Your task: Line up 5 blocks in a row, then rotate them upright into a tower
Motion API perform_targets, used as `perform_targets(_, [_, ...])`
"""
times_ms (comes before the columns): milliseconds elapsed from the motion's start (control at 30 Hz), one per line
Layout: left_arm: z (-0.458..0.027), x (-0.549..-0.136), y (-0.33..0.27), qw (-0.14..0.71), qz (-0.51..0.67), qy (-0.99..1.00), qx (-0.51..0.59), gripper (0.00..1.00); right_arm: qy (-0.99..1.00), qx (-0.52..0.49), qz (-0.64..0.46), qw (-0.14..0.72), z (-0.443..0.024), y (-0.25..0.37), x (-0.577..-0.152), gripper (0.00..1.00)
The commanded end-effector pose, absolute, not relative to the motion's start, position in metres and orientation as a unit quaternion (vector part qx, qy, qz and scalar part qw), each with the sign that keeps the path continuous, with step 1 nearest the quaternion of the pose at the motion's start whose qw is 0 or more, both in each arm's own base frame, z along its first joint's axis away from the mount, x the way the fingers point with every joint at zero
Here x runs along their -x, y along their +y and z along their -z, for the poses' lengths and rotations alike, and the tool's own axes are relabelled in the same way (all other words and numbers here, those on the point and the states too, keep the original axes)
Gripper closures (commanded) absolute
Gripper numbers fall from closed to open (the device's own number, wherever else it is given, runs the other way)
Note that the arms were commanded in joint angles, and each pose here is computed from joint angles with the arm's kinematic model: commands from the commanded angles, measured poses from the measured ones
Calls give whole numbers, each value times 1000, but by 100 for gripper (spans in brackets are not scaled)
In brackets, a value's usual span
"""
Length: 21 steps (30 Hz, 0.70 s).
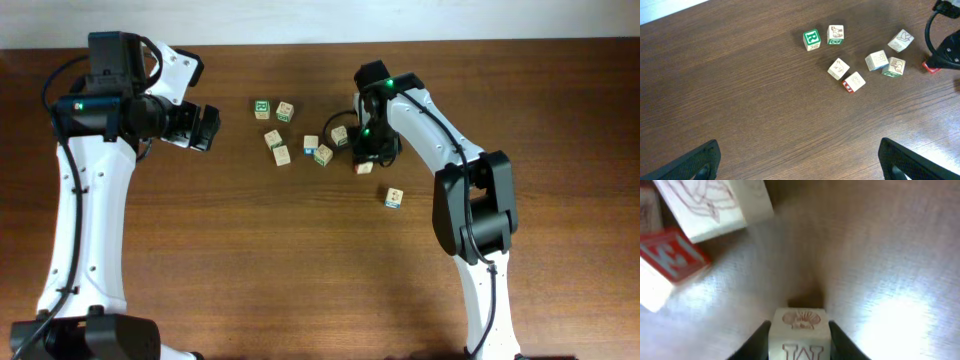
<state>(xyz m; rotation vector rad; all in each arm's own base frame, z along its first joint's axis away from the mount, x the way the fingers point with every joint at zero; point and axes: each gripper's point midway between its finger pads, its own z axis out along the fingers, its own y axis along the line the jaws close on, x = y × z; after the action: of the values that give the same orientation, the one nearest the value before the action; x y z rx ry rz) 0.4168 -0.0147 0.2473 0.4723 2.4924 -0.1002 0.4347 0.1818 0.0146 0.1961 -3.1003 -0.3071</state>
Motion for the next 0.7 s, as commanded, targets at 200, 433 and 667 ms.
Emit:
perform_targets(200, [-254,-421,-14,306,42,935,-172,1,-991,58,29,118,-19,165,-380,70])
perform_targets(433, [-254,-421,-14,307,42,935,-173,1,-990,49,23,128,-20,170,-372,59])
perform_targets(667, [-254,-421,-14,307,43,935,-173,1,-994,40,39,94,-46,175,-386,55])
